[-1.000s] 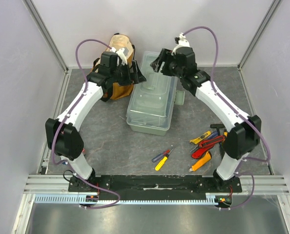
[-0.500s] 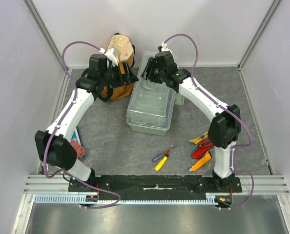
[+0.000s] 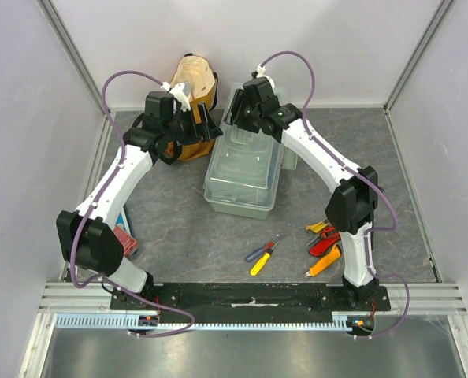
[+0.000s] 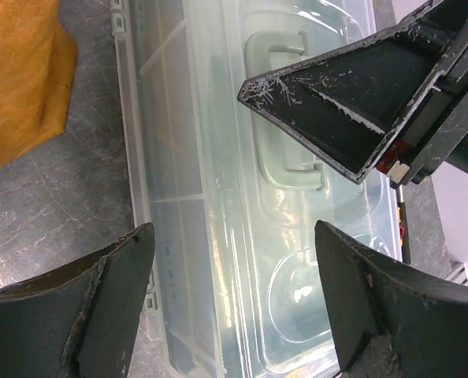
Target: Pack the tool kit
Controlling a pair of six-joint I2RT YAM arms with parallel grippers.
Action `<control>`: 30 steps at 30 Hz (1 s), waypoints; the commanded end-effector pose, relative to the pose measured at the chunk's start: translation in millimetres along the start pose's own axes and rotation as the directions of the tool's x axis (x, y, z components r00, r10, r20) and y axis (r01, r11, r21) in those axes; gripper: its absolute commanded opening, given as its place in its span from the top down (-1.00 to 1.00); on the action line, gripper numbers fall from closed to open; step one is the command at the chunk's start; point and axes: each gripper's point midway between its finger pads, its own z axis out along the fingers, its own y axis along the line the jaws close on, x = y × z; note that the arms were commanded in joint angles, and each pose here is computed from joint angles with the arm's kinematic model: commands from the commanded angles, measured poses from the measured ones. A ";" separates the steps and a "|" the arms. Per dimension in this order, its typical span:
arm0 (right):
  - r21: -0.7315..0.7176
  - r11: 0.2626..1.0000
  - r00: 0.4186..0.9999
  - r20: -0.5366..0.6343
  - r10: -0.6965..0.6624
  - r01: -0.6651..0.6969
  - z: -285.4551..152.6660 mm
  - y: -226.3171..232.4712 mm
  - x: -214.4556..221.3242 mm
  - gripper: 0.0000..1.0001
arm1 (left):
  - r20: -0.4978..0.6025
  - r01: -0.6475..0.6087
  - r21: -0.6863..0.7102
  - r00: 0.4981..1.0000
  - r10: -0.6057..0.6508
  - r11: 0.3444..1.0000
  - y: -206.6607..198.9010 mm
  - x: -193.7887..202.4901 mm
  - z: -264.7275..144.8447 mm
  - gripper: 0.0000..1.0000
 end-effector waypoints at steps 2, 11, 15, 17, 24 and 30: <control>-0.087 0.994 0.994 -0.100 0.051 -0.060 3.2 20.7 26.0 -0.29 | 0.078 -0.071 0.047 0.995 0.067 0.996 -13.8 -16.0 -14.0 -0.73; -0.329 0.913 0.965 -0.182 0.189 -0.241 -8.8 47.4 30.9 -0.30 | 0.076 -0.073 0.171 0.995 0.060 0.983 -35.4 -16.1 -13.2 -0.58; -0.367 0.883 0.952 -0.200 0.231 -0.292 -11.4 42.2 31.5 -0.29 | 0.060 -0.058 0.182 0.997 0.048 0.982 -35.3 -14.0 -7.1 -0.49; -0.382 0.869 0.946 -0.206 0.250 -0.313 -12.7 40.0 32.0 -0.29 | 0.046 -0.046 0.184 0.998 0.038 0.982 -34.0 -11.3 -3.0 -0.46; -0.464 0.802 0.927 -0.200 0.319 -0.376 -21.4 39.0 19.6 -0.17 | 0.010 -0.006 0.207 1.000 0.004 0.978 -32.8 -6.5 12.7 -0.26; -0.494 0.769 0.914 -0.218 0.342 -0.406 -24.1 38.1 19.4 -0.12 | -0.025 0.029 0.217 0.999 -0.024 0.976 -31.7 -1.9 28.0 -0.19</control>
